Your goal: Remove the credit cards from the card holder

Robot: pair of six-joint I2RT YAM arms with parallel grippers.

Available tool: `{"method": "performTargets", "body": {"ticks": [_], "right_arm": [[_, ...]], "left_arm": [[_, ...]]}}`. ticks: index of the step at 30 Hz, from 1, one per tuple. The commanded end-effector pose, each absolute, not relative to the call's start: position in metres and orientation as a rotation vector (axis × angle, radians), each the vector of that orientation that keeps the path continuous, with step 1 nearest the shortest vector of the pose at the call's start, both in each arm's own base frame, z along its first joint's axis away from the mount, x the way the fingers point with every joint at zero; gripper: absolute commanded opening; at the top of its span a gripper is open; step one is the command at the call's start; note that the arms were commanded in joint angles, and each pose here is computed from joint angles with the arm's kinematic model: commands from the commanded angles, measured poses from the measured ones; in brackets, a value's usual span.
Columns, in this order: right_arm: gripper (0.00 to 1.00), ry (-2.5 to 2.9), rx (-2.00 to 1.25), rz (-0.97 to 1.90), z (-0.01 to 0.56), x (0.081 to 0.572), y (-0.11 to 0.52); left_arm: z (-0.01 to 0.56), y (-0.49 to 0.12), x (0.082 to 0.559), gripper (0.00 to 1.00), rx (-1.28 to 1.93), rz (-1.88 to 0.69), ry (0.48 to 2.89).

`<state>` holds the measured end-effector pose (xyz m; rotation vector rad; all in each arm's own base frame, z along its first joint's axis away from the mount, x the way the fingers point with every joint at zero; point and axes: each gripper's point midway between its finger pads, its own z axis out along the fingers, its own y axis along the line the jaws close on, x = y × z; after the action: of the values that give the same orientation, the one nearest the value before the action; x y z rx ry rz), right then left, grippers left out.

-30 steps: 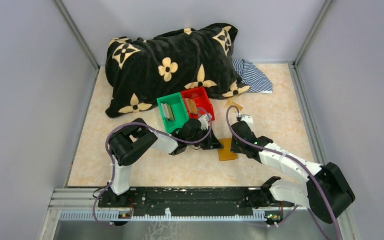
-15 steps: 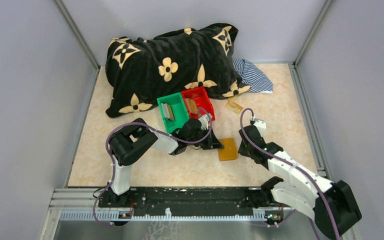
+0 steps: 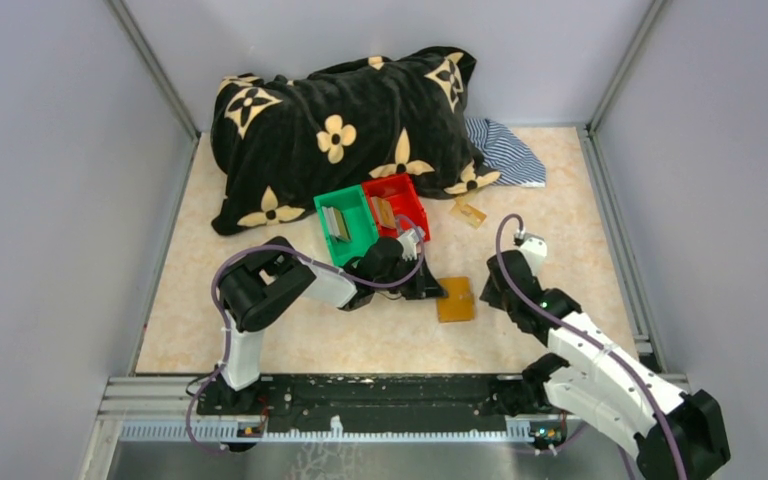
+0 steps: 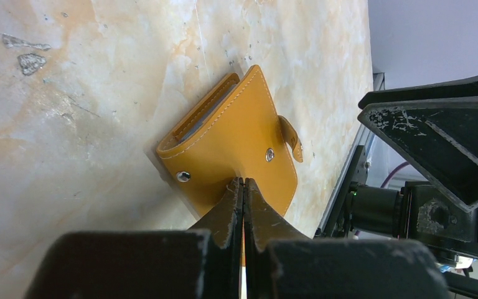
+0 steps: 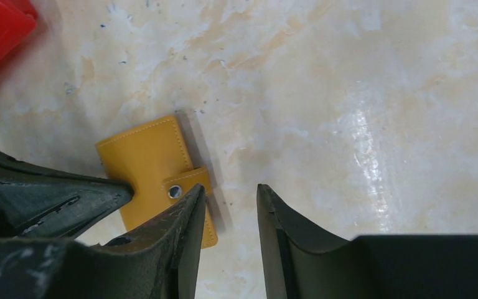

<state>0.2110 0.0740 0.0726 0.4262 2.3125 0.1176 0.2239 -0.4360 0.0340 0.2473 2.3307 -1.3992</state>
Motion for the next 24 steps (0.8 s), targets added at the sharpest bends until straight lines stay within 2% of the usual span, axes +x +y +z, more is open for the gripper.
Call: {"method": "performTargets", "body": {"ticks": [1,4,10,17,24], "right_arm": [[0.34,2.253,0.330,0.250,0.105,0.237,0.108],[0.29,2.257,0.250,0.261,0.108,0.240,0.134],[0.11,2.300,0.186,0.399,0.092,0.242,0.178],[0.11,2.387,0.122,0.409,0.066,0.234,0.186],[0.11,2.415,0.153,0.270,0.055,0.225,0.159]], "left_arm": [[-0.006,-0.414,0.215,0.00,0.252,-1.264,2.469],[-0.008,-0.414,0.215,0.00,0.250,-1.257,2.471],[-0.006,-0.412,0.216,0.00,0.246,-1.253,2.468],[-0.007,-0.408,0.215,0.01,0.242,-1.236,2.470],[-0.005,-0.410,0.215,0.02,0.245,-1.250,2.464]]}}
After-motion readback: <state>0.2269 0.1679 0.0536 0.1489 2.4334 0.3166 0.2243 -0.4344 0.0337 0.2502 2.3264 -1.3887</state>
